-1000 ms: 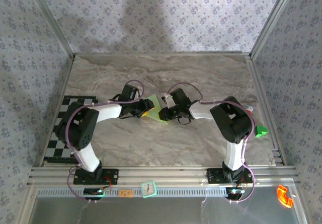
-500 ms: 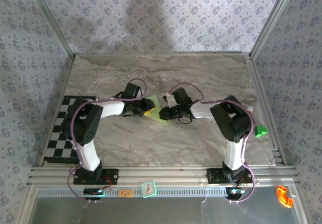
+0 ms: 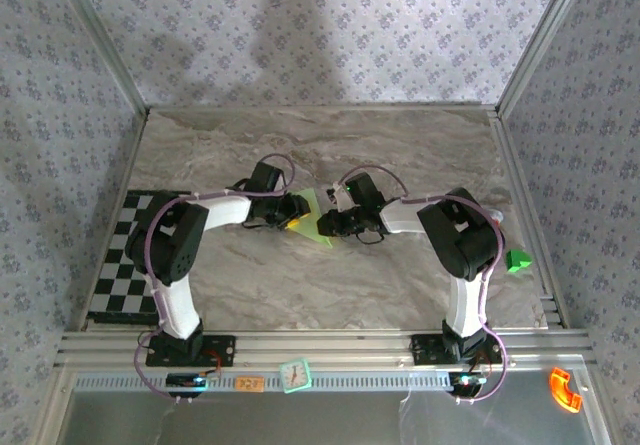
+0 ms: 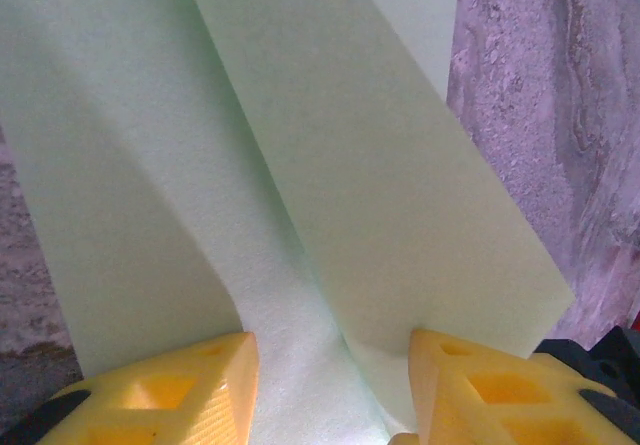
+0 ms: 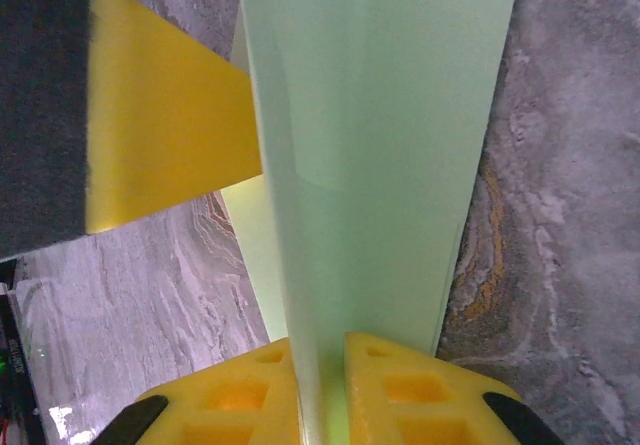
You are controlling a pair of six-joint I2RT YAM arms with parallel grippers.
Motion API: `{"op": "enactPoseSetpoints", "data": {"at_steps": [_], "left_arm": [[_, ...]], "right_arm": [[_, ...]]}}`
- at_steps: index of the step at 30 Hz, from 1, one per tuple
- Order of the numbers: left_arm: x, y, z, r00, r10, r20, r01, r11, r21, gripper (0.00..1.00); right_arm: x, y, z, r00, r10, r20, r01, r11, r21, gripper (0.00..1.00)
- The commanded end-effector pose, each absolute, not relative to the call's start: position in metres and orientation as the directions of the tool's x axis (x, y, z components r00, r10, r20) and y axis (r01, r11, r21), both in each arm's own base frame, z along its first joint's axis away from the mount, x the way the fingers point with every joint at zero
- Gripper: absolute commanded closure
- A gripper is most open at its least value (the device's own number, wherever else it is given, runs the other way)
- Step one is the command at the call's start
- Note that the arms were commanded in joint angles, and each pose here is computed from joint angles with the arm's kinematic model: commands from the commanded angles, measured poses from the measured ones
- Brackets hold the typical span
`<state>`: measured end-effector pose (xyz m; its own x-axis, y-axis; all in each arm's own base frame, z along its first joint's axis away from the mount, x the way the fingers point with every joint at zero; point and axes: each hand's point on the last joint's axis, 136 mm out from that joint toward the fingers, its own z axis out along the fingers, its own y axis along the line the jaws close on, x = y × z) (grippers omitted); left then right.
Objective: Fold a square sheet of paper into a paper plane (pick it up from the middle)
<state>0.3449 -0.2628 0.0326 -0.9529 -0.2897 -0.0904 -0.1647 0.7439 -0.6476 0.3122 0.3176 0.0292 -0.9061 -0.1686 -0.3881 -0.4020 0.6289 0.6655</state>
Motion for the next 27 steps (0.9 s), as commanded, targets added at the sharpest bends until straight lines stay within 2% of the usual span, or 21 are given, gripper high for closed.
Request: {"op": "enactPoseSetpoints", "data": {"at_steps": [1,9,15,22,27], "left_arm": [[0.328,-0.254,0.008,-0.962,-0.272,-0.031,-0.207,0.799,-0.565,0.55],[0.324,-0.249,-0.001,-0.961,-0.277,-0.008,-0.229,0.811,-0.539,0.56],[0.326,-0.251,0.006,-0.961,-0.274,-0.022,-0.217,0.805,-0.552,0.58],[0.343,-0.259,0.053,-0.95,-0.275,-0.15,-0.12,0.761,-0.638,0.59],[0.347,-0.271,0.068,-0.947,-0.28,-0.156,-0.068,0.651,-0.756,0.68]], "right_arm": [[0.298,0.31,0.013,-0.941,-0.171,-0.291,-0.33,0.65,0.685,0.79],[0.296,0.308,0.02,-0.947,-0.17,-0.272,-0.316,0.641,0.699,0.77],[0.294,0.308,0.012,-0.956,-0.17,-0.24,-0.292,0.651,0.7,0.84],[0.294,0.303,0.0,-0.967,-0.153,-0.202,-0.252,0.673,0.696,0.86],[0.297,0.301,0.001,-0.972,-0.132,-0.193,-0.231,0.664,0.711,0.86]]}}
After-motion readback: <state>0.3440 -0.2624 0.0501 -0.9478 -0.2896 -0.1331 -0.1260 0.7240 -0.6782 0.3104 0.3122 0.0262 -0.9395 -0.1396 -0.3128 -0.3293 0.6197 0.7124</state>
